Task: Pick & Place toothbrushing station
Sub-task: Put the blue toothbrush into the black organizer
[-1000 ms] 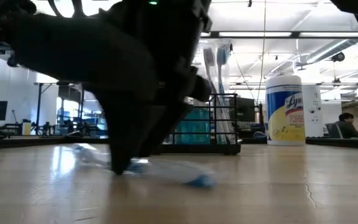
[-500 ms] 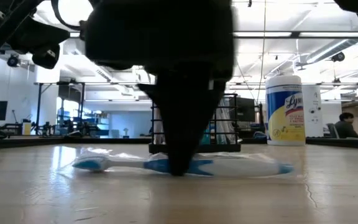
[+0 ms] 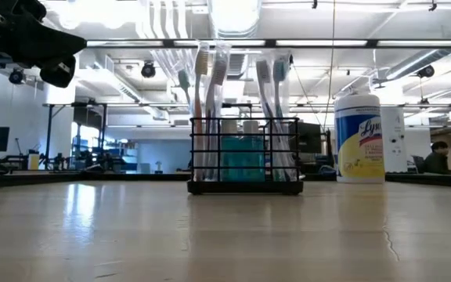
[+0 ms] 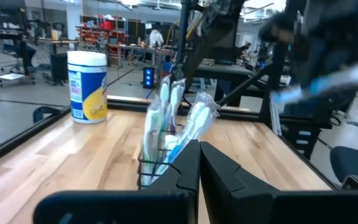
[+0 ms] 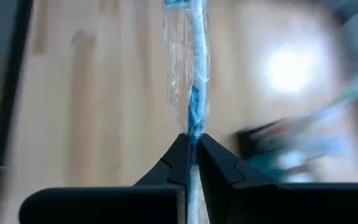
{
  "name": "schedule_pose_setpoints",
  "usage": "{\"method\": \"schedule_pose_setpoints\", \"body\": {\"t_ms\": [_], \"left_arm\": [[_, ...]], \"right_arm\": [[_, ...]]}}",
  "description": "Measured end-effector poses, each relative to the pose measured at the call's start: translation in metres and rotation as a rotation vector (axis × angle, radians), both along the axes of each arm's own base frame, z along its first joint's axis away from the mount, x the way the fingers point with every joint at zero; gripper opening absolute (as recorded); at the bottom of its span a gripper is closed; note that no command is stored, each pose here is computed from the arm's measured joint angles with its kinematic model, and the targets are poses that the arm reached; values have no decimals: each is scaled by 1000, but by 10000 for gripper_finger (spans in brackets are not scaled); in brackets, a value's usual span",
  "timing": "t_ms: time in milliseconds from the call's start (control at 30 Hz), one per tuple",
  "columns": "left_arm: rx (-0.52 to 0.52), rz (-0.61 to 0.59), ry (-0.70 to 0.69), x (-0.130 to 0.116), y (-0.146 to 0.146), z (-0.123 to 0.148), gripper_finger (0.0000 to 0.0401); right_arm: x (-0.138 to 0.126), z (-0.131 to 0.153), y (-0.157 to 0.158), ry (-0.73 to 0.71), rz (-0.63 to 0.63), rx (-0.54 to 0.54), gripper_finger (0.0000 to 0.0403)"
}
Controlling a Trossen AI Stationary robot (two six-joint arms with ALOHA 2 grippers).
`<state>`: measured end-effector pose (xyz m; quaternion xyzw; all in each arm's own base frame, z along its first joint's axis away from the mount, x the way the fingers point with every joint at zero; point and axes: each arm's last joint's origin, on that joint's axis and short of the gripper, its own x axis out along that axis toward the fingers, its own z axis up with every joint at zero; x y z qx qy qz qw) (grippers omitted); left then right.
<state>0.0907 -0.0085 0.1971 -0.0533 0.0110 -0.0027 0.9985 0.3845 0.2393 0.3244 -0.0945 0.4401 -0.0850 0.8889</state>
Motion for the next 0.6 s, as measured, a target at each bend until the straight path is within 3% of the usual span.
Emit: {"method": "schedule_pose_setpoints", "body": {"t_ms": [133, 267, 433, 600], "left_arm": [[3, -5, 20, 0, 0, -2, 12], [3, 0, 19, 0, 0, -2, 12], [3, 5, 17, 0, 0, -2, 12], [-17, 5, 14, 0, 0, -2, 12]], "right_arm": [[-41, 53, 5, -190, 58, -243, 14], [-76, 95, -8, -290, 72, -293, 14], [-81, 75, -24, -227, 124, -353, 13], [-87, 77, -58, -368, 259, -175, 13]]}}
